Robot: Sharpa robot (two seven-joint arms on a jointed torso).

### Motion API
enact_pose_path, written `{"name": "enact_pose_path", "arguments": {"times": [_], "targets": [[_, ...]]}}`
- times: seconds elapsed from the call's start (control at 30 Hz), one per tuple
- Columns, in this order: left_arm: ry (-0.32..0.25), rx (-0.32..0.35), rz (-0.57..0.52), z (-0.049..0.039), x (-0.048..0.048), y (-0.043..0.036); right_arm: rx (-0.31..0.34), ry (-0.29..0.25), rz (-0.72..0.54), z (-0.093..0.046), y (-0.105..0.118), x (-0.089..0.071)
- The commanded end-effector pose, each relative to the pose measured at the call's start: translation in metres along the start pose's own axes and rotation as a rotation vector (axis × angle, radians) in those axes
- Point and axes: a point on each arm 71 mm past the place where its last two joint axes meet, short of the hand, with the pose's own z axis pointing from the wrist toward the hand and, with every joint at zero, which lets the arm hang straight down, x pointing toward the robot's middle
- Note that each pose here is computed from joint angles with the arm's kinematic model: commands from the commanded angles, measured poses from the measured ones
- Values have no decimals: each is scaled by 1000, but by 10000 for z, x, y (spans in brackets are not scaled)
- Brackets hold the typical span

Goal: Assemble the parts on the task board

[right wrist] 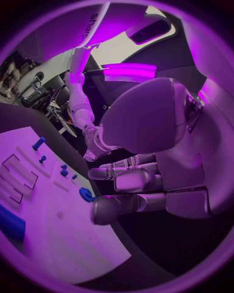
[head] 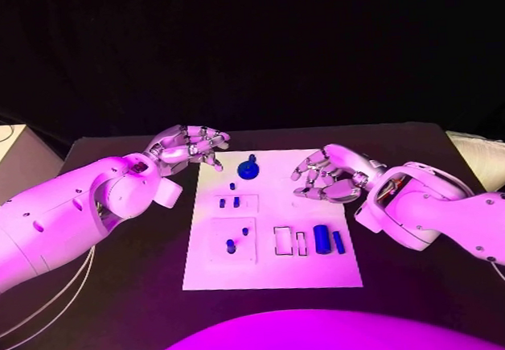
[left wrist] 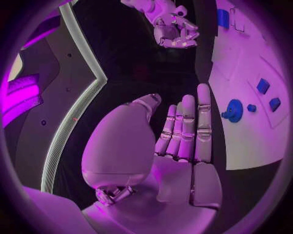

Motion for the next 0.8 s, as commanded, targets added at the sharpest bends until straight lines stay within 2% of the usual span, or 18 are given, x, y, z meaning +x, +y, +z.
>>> {"name": "enact_pose_path", "arguments": {"times": [0.03, 0.13, 0.37, 0.57, 0.8], "targets": [[-6, 22, -16, 1, 6, -4, 81, 26, 141, -98, -91, -66], [-4, 18, -20, -15, 29, 28, 137, 53, 117, -215, -184, -137], [4, 23, -29, -52, 106, 71, 274, 135, 1, -447, -385, -152], [10, 29, -32, -64, 157, 61, 312, 155, -84, -565, -451, -69], [22, 31, -36, -68, 203, 48, 349, 178, -131, -594, -464, 139]]}}
